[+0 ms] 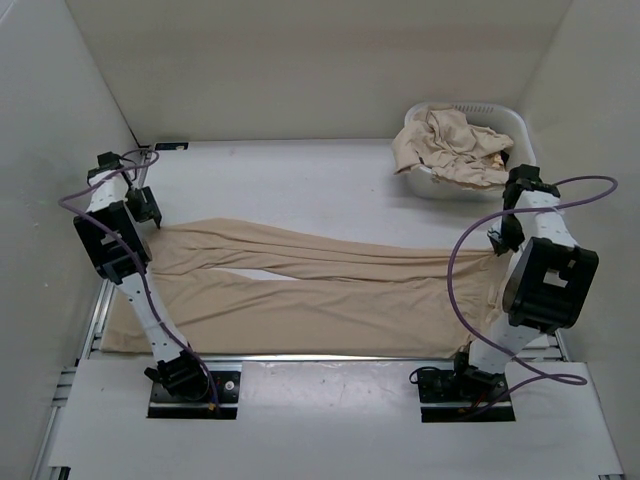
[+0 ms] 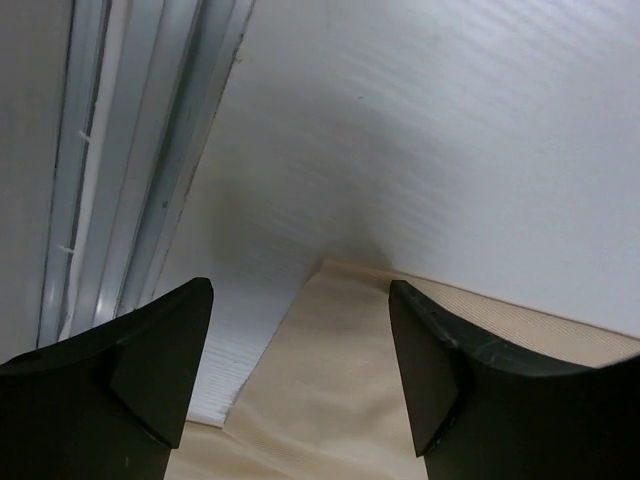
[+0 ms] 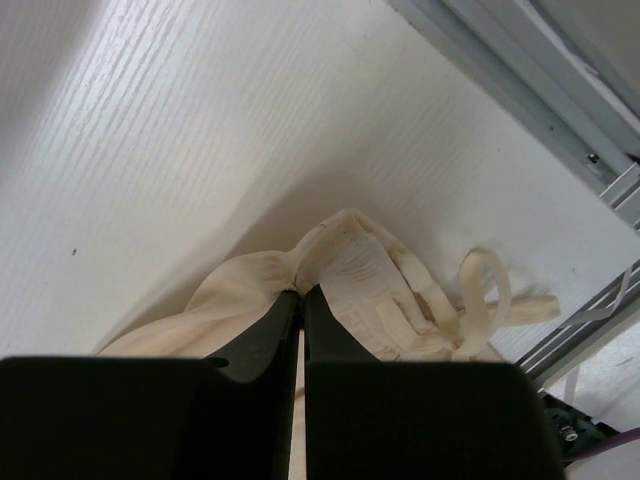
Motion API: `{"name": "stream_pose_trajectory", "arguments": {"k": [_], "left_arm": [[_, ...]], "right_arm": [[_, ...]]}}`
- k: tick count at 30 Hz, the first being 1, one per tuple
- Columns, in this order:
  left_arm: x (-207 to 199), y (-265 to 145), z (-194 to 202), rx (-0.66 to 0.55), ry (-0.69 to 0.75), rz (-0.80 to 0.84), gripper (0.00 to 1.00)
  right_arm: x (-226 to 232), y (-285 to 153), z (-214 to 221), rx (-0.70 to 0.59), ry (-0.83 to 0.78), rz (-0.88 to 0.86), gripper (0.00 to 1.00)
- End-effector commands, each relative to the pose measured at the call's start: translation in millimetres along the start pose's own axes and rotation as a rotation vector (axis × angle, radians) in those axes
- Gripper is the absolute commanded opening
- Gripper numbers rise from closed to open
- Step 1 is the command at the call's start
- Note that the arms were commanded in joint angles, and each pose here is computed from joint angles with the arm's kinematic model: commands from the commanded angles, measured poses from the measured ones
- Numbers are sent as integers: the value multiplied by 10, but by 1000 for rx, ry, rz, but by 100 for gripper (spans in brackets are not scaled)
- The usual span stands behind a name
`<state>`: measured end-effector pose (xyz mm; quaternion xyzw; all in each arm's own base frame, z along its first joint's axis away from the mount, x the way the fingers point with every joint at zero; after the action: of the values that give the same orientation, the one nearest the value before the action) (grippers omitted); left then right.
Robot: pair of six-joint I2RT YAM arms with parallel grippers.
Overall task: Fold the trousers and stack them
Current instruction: Flatten the trousers out, then fold the trousers
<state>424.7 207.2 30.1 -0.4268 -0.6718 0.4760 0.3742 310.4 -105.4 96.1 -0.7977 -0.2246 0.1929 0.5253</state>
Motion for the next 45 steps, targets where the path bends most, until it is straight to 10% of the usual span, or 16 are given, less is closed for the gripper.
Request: {"name": "stream_pose_trajectory", "arguments": {"k": [1, 13, 17, 18, 22, 30, 45], "left_arm": [[-262, -284, -320, -115, 16, 134, 83], [-726, 87, 292, 104, 13, 367, 96], [-785, 237, 566, 208, 0, 392, 53], [-798, 246, 541, 209, -1, 402, 14], [-608, -43, 140, 97, -7, 363, 14], [33, -2053, -768, -455, -8, 86, 14], [676, -2063, 1123, -258, -202, -84, 14]], "right_arm": [[111, -126, -232, -40, -48, -69, 0], [244, -102, -282, -6, -34, -87, 0], [269, -77, -296, 3, -26, -81, 0], [304, -75, -313, 6, -26, -90, 0], [397, -210, -419, 2, -42, -134, 0], [212, -1018, -554, -110, 9, -281, 0], [-599, -1041, 352, -36, 106, -245, 0]]}}
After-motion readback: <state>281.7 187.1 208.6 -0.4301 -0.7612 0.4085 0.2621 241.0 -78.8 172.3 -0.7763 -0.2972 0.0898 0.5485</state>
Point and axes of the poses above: each gripper's point midway between its finger pads, its own y axis out along the fingers, its own x axis along the line the jaws close on, z = x × y, the point moved 1 cm from there along -y, back along the fingers, and after that the axes turned 5 degrees about y, right-handed, at the moved point
